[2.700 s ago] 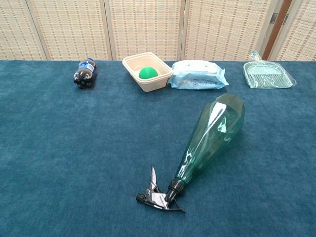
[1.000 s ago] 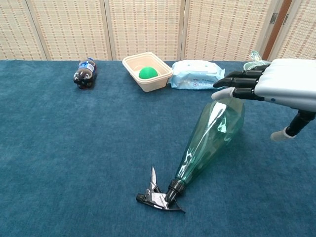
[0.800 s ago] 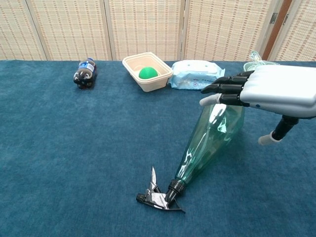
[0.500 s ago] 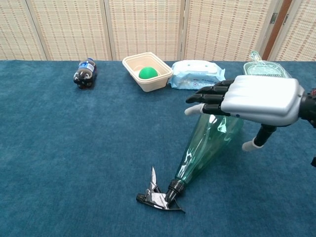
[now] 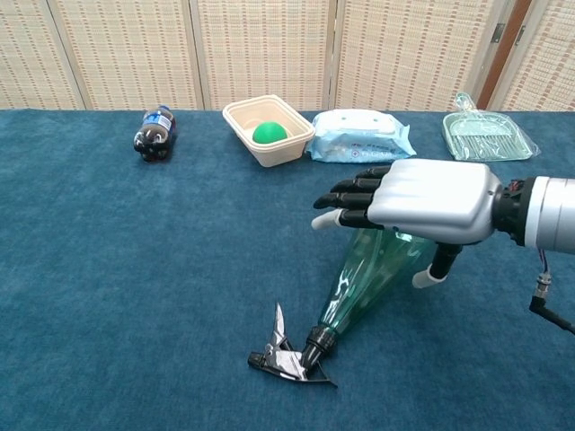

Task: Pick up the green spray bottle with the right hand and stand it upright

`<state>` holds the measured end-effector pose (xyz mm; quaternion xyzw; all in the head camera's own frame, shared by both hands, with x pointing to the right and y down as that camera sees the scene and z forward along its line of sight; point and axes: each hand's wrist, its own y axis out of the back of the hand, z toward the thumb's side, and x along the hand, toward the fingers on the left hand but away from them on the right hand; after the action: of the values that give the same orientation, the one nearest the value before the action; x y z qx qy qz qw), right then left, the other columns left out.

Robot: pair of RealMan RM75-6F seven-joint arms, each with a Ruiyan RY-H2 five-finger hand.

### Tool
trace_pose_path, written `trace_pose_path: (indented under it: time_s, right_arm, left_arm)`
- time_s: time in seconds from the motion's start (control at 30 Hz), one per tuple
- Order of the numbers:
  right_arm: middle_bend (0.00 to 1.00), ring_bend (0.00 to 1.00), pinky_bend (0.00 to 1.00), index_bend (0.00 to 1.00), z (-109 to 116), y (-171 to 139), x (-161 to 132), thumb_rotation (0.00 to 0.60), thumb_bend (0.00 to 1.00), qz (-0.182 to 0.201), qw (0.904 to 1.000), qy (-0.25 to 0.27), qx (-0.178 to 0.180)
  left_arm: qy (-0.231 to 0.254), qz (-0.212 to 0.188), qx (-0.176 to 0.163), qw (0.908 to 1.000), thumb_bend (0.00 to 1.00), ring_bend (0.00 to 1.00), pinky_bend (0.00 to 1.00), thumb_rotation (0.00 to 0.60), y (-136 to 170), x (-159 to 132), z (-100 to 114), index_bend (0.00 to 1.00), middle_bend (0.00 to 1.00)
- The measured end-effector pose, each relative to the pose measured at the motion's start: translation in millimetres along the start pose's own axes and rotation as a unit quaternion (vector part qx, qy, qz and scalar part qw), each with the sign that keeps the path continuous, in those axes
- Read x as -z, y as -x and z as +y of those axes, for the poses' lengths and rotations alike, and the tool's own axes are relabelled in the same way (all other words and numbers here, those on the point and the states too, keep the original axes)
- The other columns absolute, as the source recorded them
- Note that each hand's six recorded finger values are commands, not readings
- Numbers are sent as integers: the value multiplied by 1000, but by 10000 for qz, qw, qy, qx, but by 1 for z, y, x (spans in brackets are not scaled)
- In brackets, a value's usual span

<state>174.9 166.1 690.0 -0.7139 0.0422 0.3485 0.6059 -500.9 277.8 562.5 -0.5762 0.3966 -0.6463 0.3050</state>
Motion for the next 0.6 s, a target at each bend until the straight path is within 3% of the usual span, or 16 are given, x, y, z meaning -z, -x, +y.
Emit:
trace_pose_path:
  time_s: [0.6]
  right_arm:
    - [163,59,144,175,3,14,-22,600,0,298,9990,335,83]
  left_arm:
    - [24,50,7,10000,0,290,204,600,4,5,-1,180,290]
